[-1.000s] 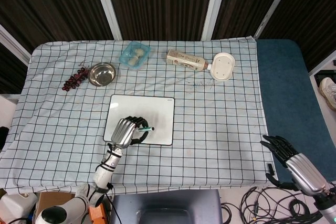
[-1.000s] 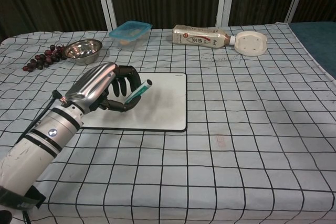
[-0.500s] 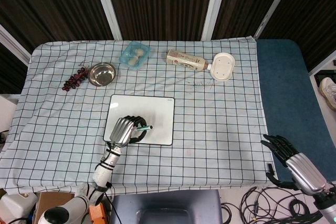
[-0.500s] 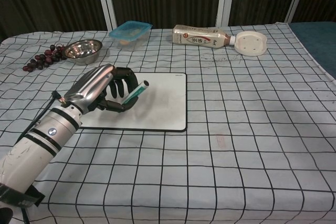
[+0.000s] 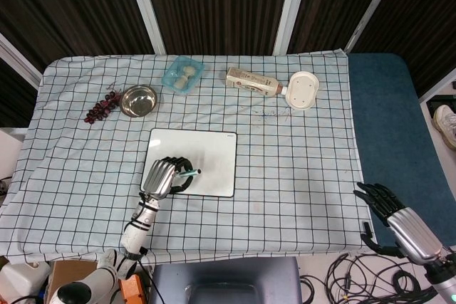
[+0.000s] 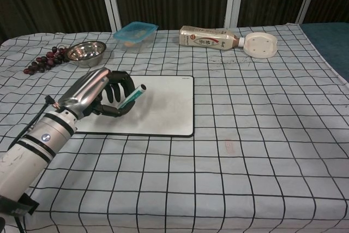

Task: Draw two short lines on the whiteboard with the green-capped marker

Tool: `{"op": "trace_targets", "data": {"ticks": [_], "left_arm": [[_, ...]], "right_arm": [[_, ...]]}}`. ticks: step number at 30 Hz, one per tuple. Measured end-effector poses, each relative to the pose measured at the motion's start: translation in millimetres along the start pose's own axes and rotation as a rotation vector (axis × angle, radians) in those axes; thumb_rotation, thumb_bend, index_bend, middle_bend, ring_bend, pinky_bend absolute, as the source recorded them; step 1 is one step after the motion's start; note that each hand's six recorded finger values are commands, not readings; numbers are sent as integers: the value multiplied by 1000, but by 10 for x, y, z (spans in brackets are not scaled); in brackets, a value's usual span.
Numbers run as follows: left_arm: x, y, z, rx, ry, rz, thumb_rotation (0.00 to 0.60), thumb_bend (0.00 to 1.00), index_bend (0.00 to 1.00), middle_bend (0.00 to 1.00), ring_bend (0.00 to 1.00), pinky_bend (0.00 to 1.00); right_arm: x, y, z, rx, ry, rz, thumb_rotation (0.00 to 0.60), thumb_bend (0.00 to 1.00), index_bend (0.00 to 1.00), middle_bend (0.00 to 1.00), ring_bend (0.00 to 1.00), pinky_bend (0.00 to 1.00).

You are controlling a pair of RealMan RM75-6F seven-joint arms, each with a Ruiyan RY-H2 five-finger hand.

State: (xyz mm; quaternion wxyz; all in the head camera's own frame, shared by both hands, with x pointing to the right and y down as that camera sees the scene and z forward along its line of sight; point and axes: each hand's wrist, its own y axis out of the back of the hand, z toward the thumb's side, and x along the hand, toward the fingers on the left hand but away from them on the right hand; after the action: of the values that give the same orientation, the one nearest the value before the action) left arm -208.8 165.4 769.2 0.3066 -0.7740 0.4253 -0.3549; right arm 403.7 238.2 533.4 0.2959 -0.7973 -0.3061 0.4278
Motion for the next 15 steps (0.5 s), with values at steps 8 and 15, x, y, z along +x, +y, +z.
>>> {"op": "trace_targets", "data": {"ticks": [8, 15], "left_arm": [[-39, 40, -112, 0, 26, 3, 600, 568, 758, 747, 563, 573], [-66, 81, -199, 4, 46, 9, 600, 568, 758, 748, 563, 573]], "right_arm": [[0, -4, -2, 3, -3, -1, 600, 282, 0, 0, 0, 13], [0, -9, -2, 6, -6, -1, 600, 283, 0, 0, 0, 13]]}}
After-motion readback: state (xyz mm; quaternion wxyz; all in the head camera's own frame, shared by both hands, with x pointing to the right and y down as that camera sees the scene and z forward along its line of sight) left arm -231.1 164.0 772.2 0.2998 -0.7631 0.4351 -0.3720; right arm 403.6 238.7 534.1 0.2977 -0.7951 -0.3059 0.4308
